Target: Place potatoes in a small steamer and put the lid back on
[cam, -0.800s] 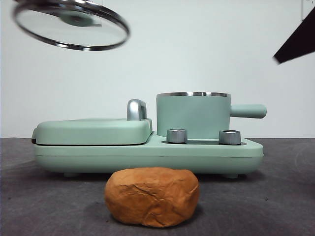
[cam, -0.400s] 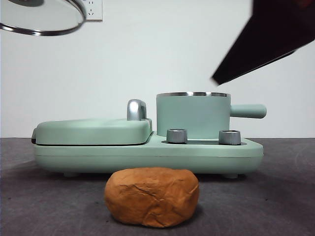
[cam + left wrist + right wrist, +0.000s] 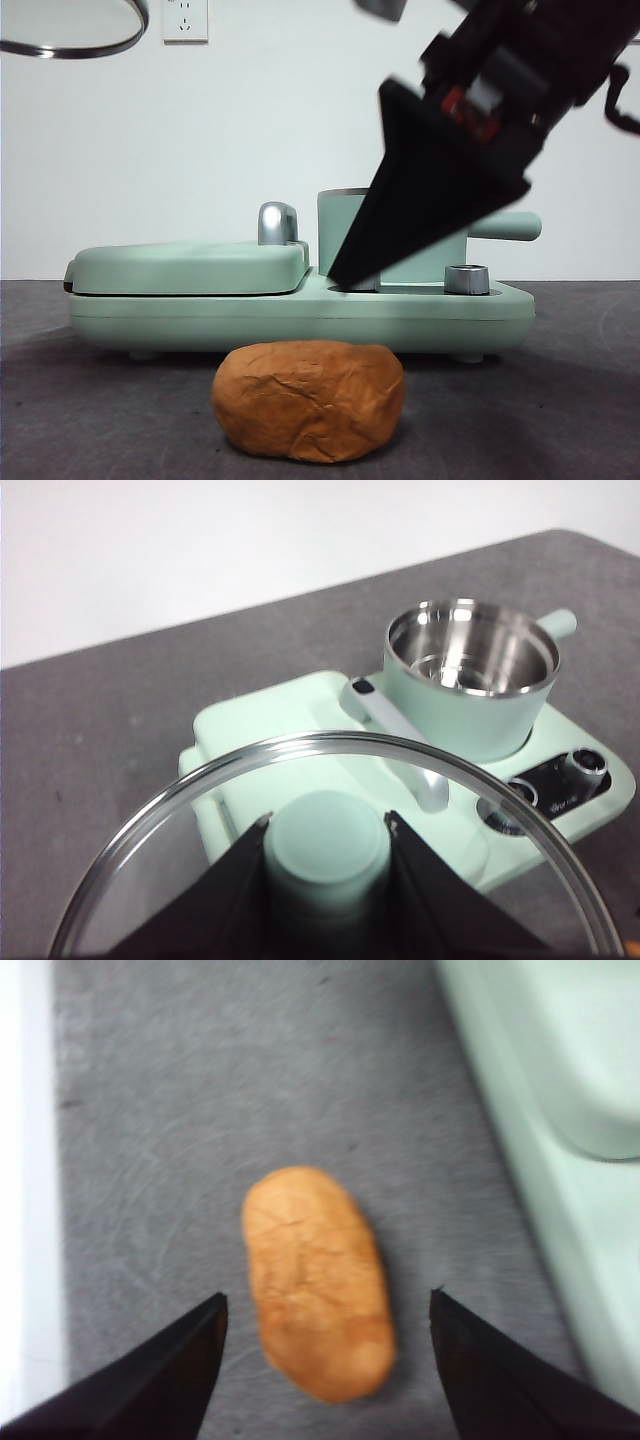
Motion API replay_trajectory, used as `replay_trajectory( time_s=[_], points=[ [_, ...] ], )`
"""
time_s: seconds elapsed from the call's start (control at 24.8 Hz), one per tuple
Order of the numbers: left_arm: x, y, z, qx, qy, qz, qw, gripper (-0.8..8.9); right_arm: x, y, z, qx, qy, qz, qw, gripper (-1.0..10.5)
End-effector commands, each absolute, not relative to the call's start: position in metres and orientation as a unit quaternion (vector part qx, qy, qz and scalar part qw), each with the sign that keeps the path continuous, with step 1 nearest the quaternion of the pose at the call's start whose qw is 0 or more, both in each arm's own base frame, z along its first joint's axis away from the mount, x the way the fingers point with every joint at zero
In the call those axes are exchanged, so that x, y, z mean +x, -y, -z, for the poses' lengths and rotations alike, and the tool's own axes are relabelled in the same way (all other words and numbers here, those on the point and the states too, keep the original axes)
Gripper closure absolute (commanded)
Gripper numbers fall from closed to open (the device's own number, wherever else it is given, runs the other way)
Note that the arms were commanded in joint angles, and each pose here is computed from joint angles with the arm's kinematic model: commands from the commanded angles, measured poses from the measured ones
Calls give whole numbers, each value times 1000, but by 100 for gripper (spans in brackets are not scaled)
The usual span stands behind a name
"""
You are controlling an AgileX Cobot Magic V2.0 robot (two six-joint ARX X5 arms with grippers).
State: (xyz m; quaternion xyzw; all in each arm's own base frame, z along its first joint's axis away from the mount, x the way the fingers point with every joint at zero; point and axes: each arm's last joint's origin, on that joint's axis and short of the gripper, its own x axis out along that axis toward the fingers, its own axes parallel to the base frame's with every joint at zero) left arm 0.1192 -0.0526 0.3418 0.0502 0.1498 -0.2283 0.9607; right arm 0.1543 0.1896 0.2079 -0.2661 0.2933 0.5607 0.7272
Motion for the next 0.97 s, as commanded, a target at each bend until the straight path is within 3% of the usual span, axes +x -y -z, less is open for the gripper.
replay_trajectory(
  time_s=[0.04, 0.36, 0.97],
  points=[
    [118, 53, -348, 45, -136, 230, 963, 798, 153, -200, -203, -276, -297, -573, 712, 626],
    [118, 52, -348, 46, -137, 230, 962, 798, 149, -217, -184, -303, -305, -588, 685, 625],
    [118, 52, -347, 49, -137, 230, 962, 798, 150, -226, -176, -354, -278, -560, 696, 611]
  ],
)
